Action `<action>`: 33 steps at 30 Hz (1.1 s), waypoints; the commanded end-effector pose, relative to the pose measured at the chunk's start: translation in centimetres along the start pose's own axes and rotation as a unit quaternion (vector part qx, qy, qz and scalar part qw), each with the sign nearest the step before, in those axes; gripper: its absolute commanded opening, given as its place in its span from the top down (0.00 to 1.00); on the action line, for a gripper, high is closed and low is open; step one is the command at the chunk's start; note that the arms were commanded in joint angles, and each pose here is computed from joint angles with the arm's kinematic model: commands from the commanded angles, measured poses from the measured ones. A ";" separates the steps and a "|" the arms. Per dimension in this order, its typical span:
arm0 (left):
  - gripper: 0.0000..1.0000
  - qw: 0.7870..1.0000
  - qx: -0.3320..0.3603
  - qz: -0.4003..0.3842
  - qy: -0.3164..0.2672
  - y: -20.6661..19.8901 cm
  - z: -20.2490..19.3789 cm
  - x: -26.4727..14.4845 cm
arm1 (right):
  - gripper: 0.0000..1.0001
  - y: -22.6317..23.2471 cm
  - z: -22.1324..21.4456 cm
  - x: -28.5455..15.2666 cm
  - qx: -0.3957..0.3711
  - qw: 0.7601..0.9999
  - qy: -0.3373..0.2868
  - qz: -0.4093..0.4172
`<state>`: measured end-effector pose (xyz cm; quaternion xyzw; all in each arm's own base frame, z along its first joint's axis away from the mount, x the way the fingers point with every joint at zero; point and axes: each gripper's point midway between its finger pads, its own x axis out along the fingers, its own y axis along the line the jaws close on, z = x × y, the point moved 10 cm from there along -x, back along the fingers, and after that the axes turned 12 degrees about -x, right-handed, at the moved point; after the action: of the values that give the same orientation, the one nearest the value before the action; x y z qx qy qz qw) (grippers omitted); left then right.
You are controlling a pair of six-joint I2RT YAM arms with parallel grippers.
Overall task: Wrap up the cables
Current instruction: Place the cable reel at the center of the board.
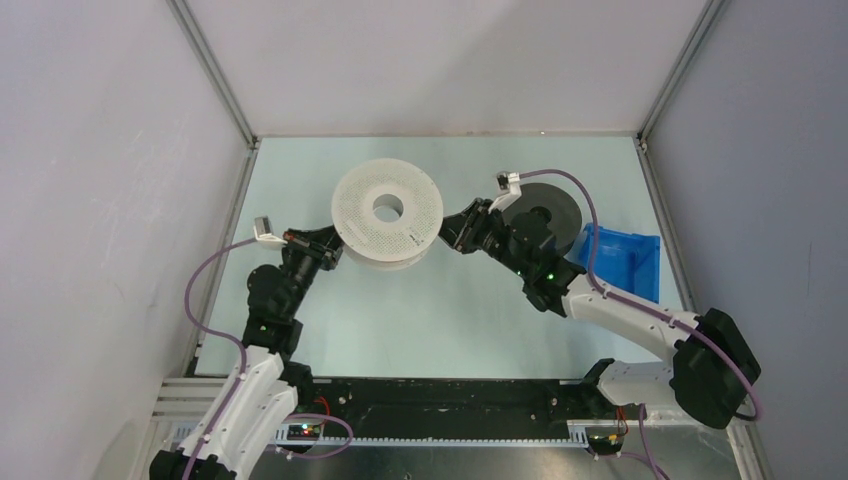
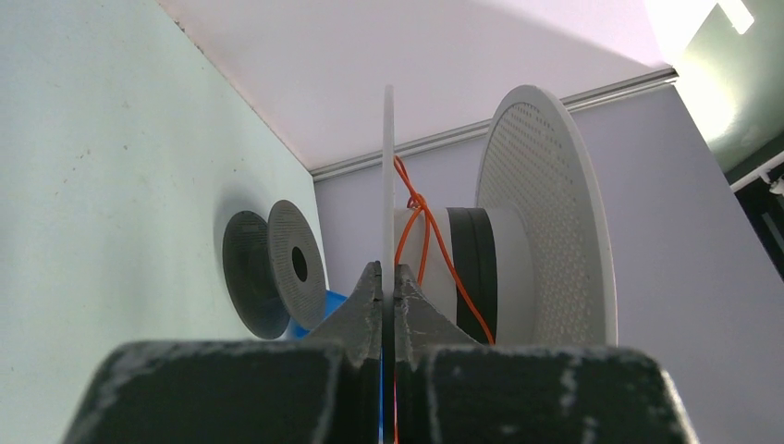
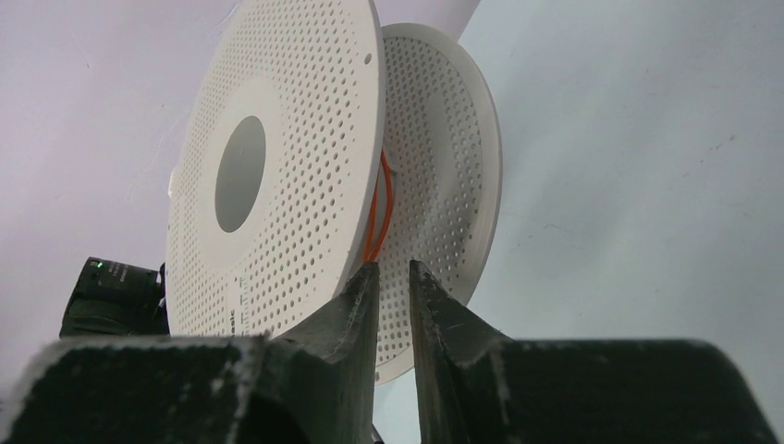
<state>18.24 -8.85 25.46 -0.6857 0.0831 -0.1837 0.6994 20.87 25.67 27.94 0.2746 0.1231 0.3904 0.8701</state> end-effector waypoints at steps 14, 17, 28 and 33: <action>1.00 0.999 0.037 -0.014 -0.023 -1.0 1.1 1.5 | 0.78 0.2 0.8 -4.5 -0.013 1.000 -0.005 -0.017; 1.00 0.998 0.055 -0.001 -0.021 -0.5 1.6 2.1 | 0.78 -0.3 0.0 -5.6 -0.020 0.999 0.000 -0.029; 1.00 0.993 0.081 0.083 -0.010 3.5 4.9 3.7 | 0.76 -0.3 0.5 -7.4 -0.043 0.998 -0.022 -0.041; 1.00 0.989 0.070 0.128 0.001 5.9 6.3 4.5 | 0.76 -0.2 0.6 -7.7 -0.047 0.998 -0.027 -0.041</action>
<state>23.91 -5.08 18.27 -0.6374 0.1817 -0.0370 0.7478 16.34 19.96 28.01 0.2445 0.1093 0.3569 0.8949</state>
